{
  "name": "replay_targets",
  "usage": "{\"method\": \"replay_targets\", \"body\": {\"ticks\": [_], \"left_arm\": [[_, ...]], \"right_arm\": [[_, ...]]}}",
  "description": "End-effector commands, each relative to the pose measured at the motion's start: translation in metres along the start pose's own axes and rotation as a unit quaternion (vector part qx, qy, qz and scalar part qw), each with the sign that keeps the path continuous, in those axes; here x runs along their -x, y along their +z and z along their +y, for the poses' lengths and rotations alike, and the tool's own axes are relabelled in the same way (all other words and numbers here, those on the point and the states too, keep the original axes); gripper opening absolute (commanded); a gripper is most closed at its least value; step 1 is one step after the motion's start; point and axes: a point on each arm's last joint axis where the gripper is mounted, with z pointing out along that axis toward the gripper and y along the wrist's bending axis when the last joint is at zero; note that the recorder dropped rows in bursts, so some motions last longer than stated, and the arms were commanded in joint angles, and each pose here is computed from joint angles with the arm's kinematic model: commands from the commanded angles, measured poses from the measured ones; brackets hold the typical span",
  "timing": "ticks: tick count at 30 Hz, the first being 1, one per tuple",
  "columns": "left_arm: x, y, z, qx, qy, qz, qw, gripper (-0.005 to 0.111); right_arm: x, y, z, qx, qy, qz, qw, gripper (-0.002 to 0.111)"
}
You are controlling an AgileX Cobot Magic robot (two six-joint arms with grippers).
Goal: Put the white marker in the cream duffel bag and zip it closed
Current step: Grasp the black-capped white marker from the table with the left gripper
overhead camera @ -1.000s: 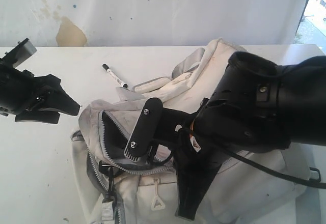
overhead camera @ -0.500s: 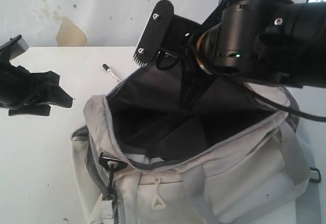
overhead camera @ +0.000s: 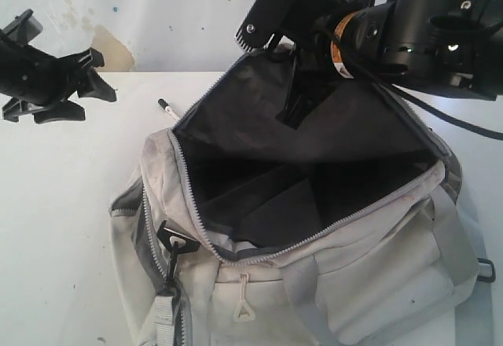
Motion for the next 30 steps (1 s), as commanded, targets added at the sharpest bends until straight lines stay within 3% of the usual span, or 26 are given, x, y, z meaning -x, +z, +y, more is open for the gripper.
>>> {"method": "replay_targets", "body": {"ticks": [1,3,7,11,16,22,30], "left_arm": [[0.033,0.028,0.001,-0.002,0.001,0.026,1.0,0.064],[0.045,0.047,0.003,0.035,0.018,0.052,0.998,0.064],[0.066,0.073,-0.015,0.103,0.088,0.041,0.99,0.064],[0.074,0.101,-0.033,0.084,0.128,-0.029,0.988,0.064],[0.061,0.137,-0.048,0.07,0.153,-0.065,0.984,0.065],[0.047,0.164,-0.042,0.073,0.152,-0.053,0.984,0.077],[0.032,0.189,-0.024,0.084,0.146,-0.028,0.985,0.078]], "right_arm": [[-0.001,0.001,-0.004,-0.006,0.008,0.003,1.0,0.0],[-0.001,0.001,-0.004,-0.006,0.008,0.003,1.0,0.0],[-0.001,0.001,-0.004,-0.006,0.008,0.003,1.0,0.0],[-0.001,0.001,-0.004,-0.005,0.01,0.003,1.0,0.0],[-0.001,0.001,-0.003,-0.005,0.017,0.003,1.0,0.0],[-0.001,0.001,-0.003,-0.005,0.023,0.003,1.0,0.0],[-0.001,0.001,-0.003,-0.005,0.024,0.003,1.0,0.0]]}}
